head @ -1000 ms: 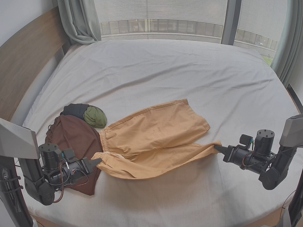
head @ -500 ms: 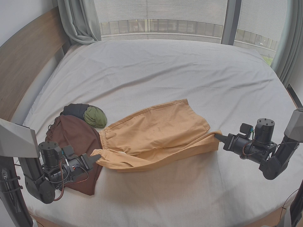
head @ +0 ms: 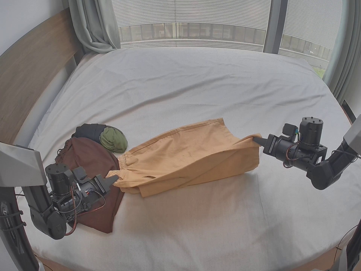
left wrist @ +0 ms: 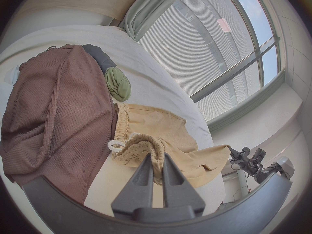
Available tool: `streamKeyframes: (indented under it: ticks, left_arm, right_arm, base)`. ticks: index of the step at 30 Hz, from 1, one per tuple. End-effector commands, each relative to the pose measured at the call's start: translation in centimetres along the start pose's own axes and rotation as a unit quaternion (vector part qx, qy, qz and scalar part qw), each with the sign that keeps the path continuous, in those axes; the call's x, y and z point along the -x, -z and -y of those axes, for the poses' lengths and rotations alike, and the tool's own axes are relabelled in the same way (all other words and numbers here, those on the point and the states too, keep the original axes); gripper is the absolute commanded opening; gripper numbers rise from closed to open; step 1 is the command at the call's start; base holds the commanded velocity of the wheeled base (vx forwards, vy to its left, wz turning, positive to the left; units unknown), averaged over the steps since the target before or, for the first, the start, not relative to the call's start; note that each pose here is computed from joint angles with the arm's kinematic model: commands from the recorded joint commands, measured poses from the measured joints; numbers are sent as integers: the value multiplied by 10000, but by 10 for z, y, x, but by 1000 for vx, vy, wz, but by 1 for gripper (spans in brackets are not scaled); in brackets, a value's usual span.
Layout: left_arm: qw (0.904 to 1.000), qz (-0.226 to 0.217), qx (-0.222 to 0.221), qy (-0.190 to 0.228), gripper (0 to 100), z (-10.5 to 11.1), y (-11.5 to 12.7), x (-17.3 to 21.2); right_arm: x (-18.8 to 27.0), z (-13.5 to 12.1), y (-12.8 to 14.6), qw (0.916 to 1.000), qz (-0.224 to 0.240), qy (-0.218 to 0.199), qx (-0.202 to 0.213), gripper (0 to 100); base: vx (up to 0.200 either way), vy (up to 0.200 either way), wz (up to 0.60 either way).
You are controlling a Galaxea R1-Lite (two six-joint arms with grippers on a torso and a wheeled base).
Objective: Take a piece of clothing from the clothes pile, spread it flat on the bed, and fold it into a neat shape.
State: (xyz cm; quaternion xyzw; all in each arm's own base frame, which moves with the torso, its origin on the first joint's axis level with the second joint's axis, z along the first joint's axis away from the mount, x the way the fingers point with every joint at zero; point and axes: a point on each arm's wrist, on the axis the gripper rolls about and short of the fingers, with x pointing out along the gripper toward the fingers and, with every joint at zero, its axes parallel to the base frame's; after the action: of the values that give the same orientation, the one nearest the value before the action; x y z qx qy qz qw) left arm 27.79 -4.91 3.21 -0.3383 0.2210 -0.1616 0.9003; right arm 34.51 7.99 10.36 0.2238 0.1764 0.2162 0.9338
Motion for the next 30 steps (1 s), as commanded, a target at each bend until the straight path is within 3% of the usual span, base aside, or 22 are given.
streamKeyframes:
  ticks: [1,30]
  left_arm:
    - [9999,130,11,27,0,2,-4,-3]
    - [9986,470,249,-3,0,2,-15,-13]
  right_arm:
    - [-7,-6,-16,9999,147,-74,50,0]
    - [-40,-9,-46,9997,190,-102,91,0]
  base:
    - [0,0,0]
    - [0,0,0]
